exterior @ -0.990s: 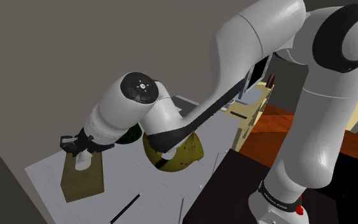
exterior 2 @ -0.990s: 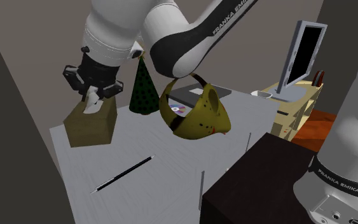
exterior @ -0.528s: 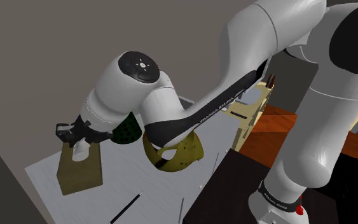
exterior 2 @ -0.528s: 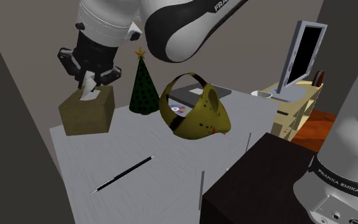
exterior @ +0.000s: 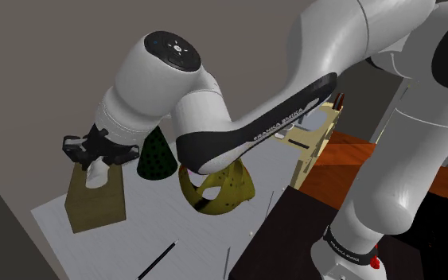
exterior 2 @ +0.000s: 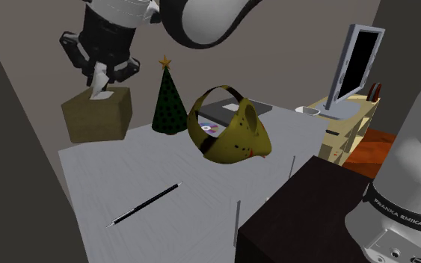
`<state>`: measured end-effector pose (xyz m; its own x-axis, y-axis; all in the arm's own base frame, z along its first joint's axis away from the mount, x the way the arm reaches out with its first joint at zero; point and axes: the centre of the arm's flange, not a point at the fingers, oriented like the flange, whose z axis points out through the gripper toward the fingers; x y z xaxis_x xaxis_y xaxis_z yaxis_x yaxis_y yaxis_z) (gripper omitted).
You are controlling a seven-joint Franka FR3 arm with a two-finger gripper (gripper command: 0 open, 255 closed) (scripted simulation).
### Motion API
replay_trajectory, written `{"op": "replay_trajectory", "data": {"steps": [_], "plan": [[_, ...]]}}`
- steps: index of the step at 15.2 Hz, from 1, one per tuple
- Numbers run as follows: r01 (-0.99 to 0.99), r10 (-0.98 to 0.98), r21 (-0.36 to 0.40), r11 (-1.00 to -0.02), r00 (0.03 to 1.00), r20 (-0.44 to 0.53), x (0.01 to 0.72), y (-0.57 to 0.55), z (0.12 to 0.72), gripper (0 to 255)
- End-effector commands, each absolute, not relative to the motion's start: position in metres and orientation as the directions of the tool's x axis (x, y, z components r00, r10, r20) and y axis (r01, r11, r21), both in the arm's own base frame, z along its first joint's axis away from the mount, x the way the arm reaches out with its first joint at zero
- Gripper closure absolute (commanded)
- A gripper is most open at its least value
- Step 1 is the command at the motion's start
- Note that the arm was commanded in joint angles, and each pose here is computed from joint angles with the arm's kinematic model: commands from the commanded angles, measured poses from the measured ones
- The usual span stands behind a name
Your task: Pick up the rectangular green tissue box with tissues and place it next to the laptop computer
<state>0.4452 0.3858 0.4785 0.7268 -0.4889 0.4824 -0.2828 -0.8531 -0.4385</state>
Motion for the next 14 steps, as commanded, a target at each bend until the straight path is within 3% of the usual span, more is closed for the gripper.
{"op": "replay_trajectory", "data": {"steps": [1, 14], "plan": [[-0.283, -0.489, -0.439, -0.853, 0.727, 0.482, 0.445, 0.387, 0.490, 255], [-0.283, -0.489, -0.439, -0.853, 0.727, 0.482, 0.445, 0.387, 0.555, 255]]}}
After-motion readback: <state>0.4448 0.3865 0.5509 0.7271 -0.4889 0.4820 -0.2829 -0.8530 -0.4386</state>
